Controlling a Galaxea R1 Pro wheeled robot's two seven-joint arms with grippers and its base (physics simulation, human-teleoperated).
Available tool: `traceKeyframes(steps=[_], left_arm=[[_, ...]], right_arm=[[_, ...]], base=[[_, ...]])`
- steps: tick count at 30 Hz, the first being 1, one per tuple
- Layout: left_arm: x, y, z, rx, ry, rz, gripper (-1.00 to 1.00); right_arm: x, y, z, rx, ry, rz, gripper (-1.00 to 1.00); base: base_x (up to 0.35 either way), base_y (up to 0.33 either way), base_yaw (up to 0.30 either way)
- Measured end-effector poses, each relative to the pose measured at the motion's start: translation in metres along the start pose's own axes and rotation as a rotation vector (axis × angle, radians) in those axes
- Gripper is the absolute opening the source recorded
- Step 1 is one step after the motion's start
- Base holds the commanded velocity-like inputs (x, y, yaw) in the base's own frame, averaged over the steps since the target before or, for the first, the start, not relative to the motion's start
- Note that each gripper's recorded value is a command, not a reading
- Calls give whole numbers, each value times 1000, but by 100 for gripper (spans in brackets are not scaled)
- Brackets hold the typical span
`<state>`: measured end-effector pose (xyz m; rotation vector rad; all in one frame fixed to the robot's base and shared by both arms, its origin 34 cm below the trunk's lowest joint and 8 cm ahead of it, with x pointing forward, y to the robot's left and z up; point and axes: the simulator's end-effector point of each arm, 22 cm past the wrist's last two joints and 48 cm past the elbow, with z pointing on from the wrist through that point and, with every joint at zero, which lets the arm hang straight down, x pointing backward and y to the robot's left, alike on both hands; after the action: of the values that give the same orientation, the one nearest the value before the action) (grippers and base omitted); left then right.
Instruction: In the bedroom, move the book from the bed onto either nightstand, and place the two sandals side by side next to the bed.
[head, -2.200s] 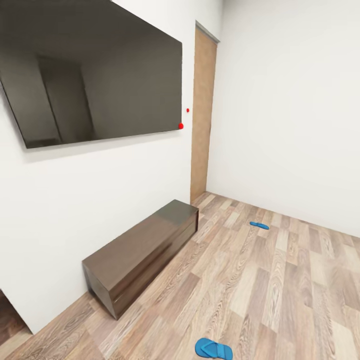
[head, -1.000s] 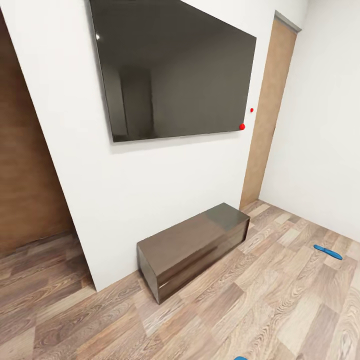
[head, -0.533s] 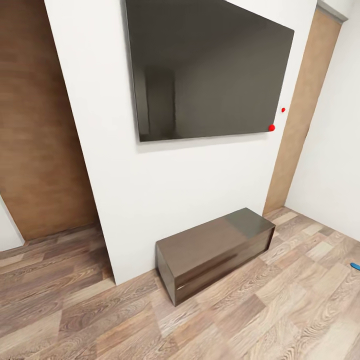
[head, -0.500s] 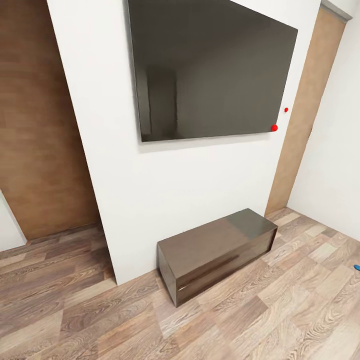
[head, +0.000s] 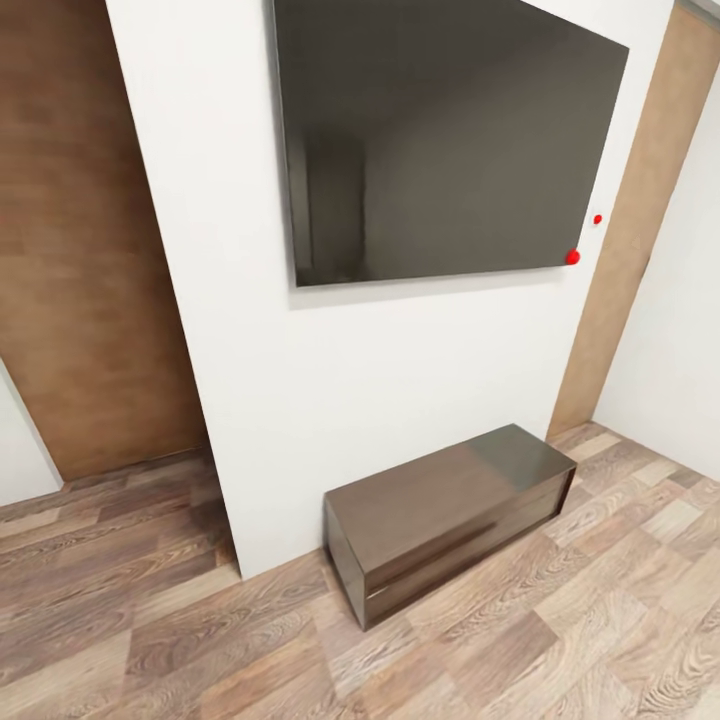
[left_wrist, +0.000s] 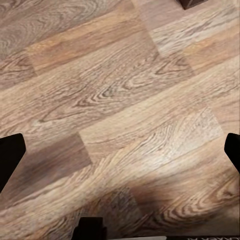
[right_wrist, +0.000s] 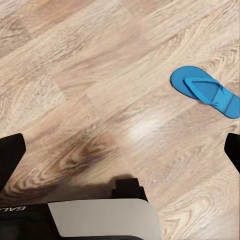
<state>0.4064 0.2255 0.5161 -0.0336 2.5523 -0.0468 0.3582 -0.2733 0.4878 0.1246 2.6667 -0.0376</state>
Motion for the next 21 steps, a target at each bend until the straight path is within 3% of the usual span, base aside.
traceKeyframes(steps=[7, 14, 21], left_arm=[[0, 0, 0, 0, 0, 0, 100], [0, 0, 0, 0, 0, 0, 100], [0, 0, 0, -1, 0, -2, 100]], right_arm=[[0, 0, 0, 0, 0, 1, 100], [0, 0, 0, 0, 0, 2, 100], [0, 0, 0, 0, 0, 4, 100]], base=[[256, 111, 0], [104, 24, 0], [292, 1, 0]])
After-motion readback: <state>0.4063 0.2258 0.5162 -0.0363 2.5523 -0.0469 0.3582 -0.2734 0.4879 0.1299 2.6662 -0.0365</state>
